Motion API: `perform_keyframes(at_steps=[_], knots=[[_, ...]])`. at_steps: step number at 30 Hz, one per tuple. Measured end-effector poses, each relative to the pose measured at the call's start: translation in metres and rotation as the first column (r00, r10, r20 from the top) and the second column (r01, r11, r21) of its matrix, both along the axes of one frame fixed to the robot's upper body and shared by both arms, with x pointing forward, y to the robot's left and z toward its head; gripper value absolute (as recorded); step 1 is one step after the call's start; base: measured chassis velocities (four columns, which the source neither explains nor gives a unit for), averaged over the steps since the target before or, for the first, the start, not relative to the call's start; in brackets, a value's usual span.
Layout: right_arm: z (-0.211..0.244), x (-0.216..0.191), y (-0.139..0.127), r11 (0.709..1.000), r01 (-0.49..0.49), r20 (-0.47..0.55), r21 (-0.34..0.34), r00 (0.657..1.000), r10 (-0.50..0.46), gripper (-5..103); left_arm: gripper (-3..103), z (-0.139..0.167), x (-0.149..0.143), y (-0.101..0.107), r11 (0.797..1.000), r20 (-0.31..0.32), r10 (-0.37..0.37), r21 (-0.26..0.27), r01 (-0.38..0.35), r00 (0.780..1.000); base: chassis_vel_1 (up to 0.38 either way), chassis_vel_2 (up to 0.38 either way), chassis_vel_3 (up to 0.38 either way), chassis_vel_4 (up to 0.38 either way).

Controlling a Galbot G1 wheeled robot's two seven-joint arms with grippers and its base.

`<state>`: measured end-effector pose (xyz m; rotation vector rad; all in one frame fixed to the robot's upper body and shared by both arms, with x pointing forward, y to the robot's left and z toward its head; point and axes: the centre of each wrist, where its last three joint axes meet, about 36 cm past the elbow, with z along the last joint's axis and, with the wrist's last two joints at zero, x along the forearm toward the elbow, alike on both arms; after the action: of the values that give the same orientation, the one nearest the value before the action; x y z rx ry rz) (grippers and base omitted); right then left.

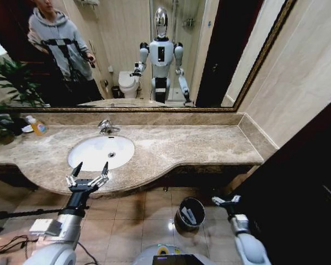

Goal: Pick up the trash from the sink and place it in the trash bin.

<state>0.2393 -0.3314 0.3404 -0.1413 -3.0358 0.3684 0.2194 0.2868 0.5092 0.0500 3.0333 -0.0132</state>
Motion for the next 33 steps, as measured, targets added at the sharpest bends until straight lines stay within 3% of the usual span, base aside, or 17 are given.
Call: perform_keyframes(at_steps=[5,8,12,15,16,19,25,33], knots=[[0.037,-0.005,0.006,1.0,0.003,0.053,0.023,0.999,-0.004,100,100,0.0,0.0,0.0,1.0,0.0,0.0,0.0,0.0,1.0,0.0,0.0,0.0,0.0],[0.069,-0.013,0.008,1.0,0.009,0.115,-0.019,0.993,-0.006,100,100,0.0,0.0,0.0,1.0,0.0,0.0,0.0,0.0,1.0,0.0,0.0,0.0,0.0],[0.092,-0.018,0.016,1.0,-0.008,0.161,-0.02,0.987,0.011,100,100,0.0,0.0,0.0,1.0,0.0,0.0,0.0,0.0,1.0,0.0,0.0,0.0,0.0],[0.124,-0.022,0.038,0.996,-0.057,0.215,0.066,0.976,0.041,100,100,0.0,0.0,0.0,1.0,0.0,0.0,0.0,0.0,1.0,0.0,0.0,0.0,0.0],[0.124,-0.022,0.038,0.996,-0.057,0.215,0.066,0.976,0.041,100,100,0.0,0.0,0.0,1.0,0.0,0.0,0.0,0.0,1.0,0.0,0.0,0.0,0.0],[0.145,-0.025,0.063,0.978,-0.114,0.238,0.174,0.969,0.07,100,100,0.0,0.0,0.0,1.0,0.0,0.0,0.0,0.0,1.0,0.0,0.0,0.0,0.0],[0.152,-0.028,0.077,0.958,-0.19,0.238,0.213,0.961,0.138,100,100,0.0,0.0,0.0,1.0,0.0,0.0,0.0,0.0,1.0,0.0,0.0,0.0,0.0],[0.131,-0.021,0.074,0.953,-0.222,0.196,0.207,0.963,0.182,100,100,0.0,0.0,0.0,1.0,0.0,0.0,0.0,0.0,1.0,0.0,0.0,0.0,0.0]])
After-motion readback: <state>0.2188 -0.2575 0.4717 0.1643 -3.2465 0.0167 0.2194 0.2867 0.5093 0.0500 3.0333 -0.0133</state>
